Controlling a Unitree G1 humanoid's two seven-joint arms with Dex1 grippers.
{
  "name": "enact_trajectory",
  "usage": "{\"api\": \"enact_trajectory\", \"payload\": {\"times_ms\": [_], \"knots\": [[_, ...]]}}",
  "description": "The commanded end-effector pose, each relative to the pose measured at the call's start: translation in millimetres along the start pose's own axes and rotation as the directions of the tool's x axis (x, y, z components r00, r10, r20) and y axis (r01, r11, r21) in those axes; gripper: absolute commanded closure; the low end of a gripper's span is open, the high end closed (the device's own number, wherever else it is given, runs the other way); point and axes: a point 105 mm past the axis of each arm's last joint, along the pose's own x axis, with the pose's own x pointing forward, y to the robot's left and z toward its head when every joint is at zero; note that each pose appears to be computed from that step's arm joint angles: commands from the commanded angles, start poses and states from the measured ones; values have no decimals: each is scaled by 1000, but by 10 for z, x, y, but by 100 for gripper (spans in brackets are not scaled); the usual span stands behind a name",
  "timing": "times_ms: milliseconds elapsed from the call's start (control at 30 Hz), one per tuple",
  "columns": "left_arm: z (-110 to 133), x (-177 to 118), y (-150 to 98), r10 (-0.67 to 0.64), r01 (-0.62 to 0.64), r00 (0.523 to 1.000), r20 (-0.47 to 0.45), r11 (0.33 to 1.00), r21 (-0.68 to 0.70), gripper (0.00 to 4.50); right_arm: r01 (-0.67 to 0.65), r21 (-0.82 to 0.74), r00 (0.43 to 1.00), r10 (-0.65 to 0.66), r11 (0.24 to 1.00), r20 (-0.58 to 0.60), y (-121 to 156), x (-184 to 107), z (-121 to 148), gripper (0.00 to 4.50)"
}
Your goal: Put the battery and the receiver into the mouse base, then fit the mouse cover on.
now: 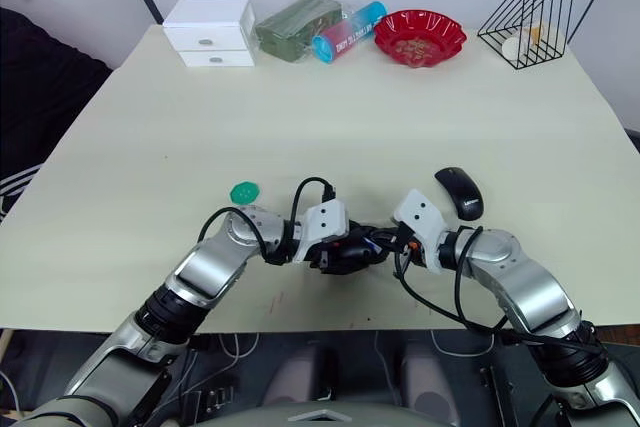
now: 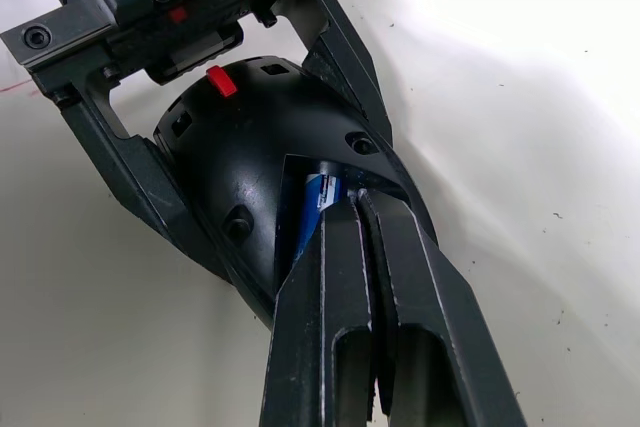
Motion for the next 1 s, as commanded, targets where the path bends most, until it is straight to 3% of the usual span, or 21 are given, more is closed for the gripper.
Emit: {"api": "enact_trajectory", "payload": {"times_ms": [33,133,233,500,667,800,900,1000], "knots": [[-101,-1,-36,-13,12,999,-34,1000,-26,148,57,66,977,-42,996,-209,-63,-15,-503,446],[-99,2,-33,-11,11,999,-34,1000,-27,148,52,57,985,-41,997,-170,-59,6,-437,446],[-100,4,-30,-10,9,999,-34,1000,-28,148,32,15,999,-31,999,-42,-47,-13,-242,446],[-101,2,-7,-8,7,999,-35,1000,-23,148,87,-88,978,-68,992,198,-107,-381,57,446],[-85,-32,25,-3,3,999,-38,1000,-12,148,127,-63,967,-109,990,231,-116,-659,56,446],[-87,-55,66,2,-2,999,-46,1000,-1,148,171,-47,905,-138,984,403,-109,-924,144,446],[-82,-61,93,6,-6,999,-47,1000,5,148,167,-63,912,-130,984,388,-134,-1061,82,446],[-75,-68,121,14,-13,999,-48,1000,5,148,123,-80,917,-82,989,391,-103,-1221,71,330]]}}
